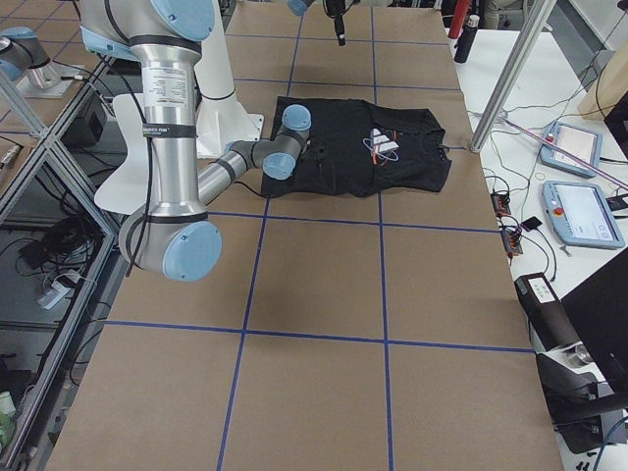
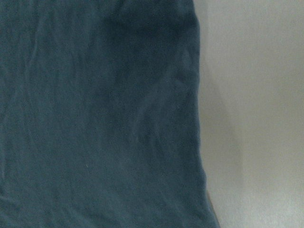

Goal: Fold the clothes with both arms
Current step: 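Move the right gripper to the hem corner nearest the robot while the left gripper withdraws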

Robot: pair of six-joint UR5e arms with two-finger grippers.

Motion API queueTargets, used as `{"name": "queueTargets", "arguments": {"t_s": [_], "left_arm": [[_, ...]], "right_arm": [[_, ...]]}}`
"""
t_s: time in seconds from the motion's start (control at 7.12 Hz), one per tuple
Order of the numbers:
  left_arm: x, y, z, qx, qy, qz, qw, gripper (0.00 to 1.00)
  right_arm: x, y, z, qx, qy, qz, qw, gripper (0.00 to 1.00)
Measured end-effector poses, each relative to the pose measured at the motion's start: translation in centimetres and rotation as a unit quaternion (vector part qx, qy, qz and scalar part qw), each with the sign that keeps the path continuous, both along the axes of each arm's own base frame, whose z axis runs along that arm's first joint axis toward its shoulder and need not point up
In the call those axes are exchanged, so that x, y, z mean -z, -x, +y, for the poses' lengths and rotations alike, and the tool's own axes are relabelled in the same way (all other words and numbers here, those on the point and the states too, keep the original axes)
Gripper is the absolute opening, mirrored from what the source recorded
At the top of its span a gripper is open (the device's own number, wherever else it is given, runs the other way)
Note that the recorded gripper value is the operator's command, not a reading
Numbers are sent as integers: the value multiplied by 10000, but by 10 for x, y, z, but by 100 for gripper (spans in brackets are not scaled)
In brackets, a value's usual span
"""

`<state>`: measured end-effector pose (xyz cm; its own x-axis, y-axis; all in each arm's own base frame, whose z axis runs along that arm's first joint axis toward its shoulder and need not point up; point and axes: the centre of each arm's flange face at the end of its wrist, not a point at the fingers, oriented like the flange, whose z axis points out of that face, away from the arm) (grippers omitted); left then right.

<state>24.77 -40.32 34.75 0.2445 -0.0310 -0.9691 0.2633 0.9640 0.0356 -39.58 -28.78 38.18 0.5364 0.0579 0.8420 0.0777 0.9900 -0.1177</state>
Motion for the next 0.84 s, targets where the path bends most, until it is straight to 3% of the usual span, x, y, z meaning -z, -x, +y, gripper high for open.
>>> {"name": "queueTargets", "arguments": {"t_s": [0.28, 0.84], "left_arm": [[1, 0, 0, 9, -38, 24, 10000, 100], [3, -1, 0, 12, -75, 36, 10000, 100]], "right_arm": [[-15, 11, 28, 276, 25, 157, 9995, 99], [-30, 31, 45, 496, 69, 307, 9983, 94]]}}
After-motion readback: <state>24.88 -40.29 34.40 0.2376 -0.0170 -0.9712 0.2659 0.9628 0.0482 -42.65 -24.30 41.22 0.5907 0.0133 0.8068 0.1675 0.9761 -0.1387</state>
